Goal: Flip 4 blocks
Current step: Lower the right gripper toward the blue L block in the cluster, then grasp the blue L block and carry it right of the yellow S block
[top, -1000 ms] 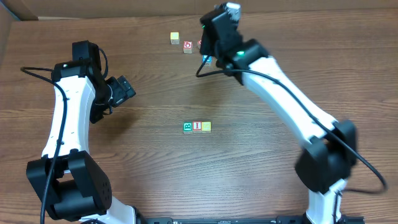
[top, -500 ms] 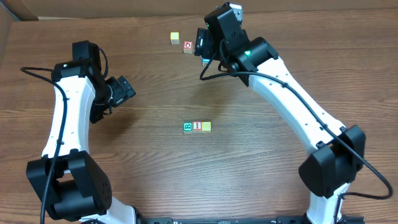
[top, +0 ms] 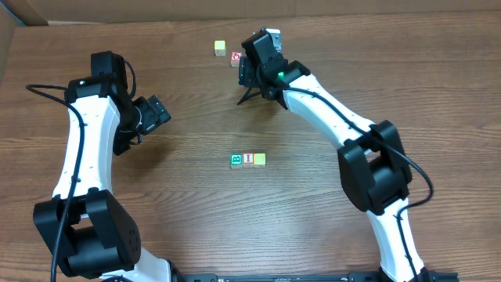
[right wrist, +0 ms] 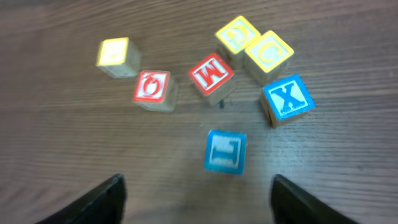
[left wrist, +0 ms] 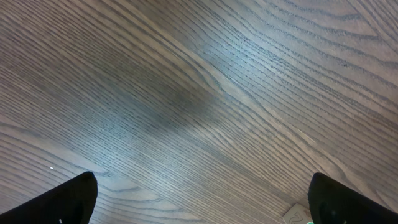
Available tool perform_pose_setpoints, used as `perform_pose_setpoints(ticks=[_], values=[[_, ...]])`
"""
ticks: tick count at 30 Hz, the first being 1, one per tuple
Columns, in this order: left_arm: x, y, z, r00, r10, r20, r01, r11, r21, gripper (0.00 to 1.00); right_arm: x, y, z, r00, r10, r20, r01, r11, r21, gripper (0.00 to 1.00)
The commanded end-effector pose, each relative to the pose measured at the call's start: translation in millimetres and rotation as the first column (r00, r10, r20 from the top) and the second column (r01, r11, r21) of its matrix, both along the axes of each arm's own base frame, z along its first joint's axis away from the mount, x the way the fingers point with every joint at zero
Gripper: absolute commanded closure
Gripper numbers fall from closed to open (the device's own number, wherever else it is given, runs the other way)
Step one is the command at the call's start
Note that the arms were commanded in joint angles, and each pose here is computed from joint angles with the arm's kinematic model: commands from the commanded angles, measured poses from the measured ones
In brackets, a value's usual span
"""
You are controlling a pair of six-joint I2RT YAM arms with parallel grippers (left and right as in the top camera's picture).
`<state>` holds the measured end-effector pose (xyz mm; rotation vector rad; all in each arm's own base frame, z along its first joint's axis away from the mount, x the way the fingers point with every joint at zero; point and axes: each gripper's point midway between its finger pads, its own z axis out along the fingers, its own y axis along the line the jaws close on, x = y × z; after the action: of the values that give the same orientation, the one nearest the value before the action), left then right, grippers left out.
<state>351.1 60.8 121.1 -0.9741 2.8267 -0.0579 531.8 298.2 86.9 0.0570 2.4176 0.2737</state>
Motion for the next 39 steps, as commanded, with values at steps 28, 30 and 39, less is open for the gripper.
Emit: perform_pose_setpoints(ticks=[28, 30, 39], values=[[3.9, 2.4, 11.8, 0.999, -0.012, 0.034, 0.011, 1.000, 0.012, 0.00, 28.8, -16.4, -34.7, 0.993, -0.089, 0.080, 0.094, 0.994, -0.060, 0.78], [3.9, 2.3, 11.7, 0.999, -0.012, 0.034, 0.011, 1.000, 0.012, 0.00, 26.7, -17.7, -10.3, 0.991, -0.090, 0.096, 0.095, 0.994, -0.049, 0.78], [3.9, 2.3, 11.7, 0.999, -0.012, 0.034, 0.011, 1.000, 0.012, 0.00, -24.1, -46.0, 106.8, 0.993, -0.085, 0.085, 0.090, 0.994, -0.054, 0.79]])
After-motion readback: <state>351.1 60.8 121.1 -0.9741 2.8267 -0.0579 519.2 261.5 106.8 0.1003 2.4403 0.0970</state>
